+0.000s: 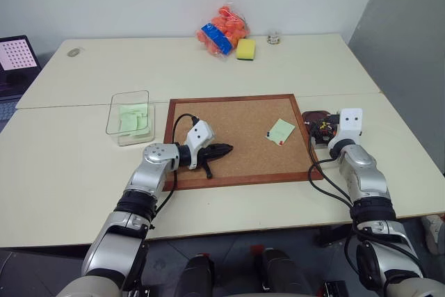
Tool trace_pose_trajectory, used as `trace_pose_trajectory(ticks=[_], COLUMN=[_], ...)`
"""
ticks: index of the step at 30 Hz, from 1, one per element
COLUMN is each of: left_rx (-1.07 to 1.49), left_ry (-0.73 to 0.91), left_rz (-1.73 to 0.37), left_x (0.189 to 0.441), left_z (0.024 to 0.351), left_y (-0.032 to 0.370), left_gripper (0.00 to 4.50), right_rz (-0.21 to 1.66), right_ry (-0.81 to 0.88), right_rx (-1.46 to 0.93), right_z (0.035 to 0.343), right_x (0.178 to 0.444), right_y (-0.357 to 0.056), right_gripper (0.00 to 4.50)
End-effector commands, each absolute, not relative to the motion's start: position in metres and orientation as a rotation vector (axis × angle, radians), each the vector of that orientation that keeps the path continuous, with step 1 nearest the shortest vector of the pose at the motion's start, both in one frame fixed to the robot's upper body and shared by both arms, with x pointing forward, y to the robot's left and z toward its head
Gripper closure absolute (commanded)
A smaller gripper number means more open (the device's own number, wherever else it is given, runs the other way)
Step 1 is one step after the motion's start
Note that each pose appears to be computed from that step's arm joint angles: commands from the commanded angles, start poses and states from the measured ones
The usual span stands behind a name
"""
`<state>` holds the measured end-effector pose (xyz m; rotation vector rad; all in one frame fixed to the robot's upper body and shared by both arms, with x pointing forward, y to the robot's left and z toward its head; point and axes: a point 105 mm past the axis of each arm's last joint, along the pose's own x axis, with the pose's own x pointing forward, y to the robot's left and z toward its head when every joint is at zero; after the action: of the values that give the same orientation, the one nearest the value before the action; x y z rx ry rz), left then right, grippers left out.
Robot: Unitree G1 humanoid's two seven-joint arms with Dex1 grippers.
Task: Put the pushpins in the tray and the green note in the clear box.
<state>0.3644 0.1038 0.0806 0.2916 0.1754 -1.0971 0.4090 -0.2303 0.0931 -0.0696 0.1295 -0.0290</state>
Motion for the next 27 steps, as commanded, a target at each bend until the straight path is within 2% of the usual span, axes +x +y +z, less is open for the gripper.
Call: trace_pose_trajectory(ticks=[1,10,14,20,23,27], left_rx=[0.317,0.313,0.314,0.317,0.316,0.317], left_ry=[0.223,0.223,0.223,0.225,0.225,0.226], left_rz=[-1.057,-1.054,-1.056,-1.06,-1.064,-1.067], left_x=[0.366,0.365,0.365,0.365,0.365,0.365], left_z=[0.071,0.07,0.07,0.07,0.07,0.07], left_y=[0.112,0.112,0.112,0.112,0.111,0.11], left_gripper=[4.5,4.5,4.5,4.5,4.5,4.5], right_rz=[-0.037,0.005,0.155,0.577,0.72,0.817], right_ry=[0.067,-0.052,-0.071,-0.112,-0.083,-0.035], right_rx=[-0.082,-0.064,-0.067,0.0,-0.025,-0.08], right_z=[0.115,0.139,0.147,0.163,0.155,0.136], right_x=[0.414,0.412,0.401,0.361,0.343,0.332], right_y=[-0.235,-0.229,-0.212,-0.161,-0.137,-0.112], right_gripper=[0.04,0.04,0.04,0.04,0.04,0.04])
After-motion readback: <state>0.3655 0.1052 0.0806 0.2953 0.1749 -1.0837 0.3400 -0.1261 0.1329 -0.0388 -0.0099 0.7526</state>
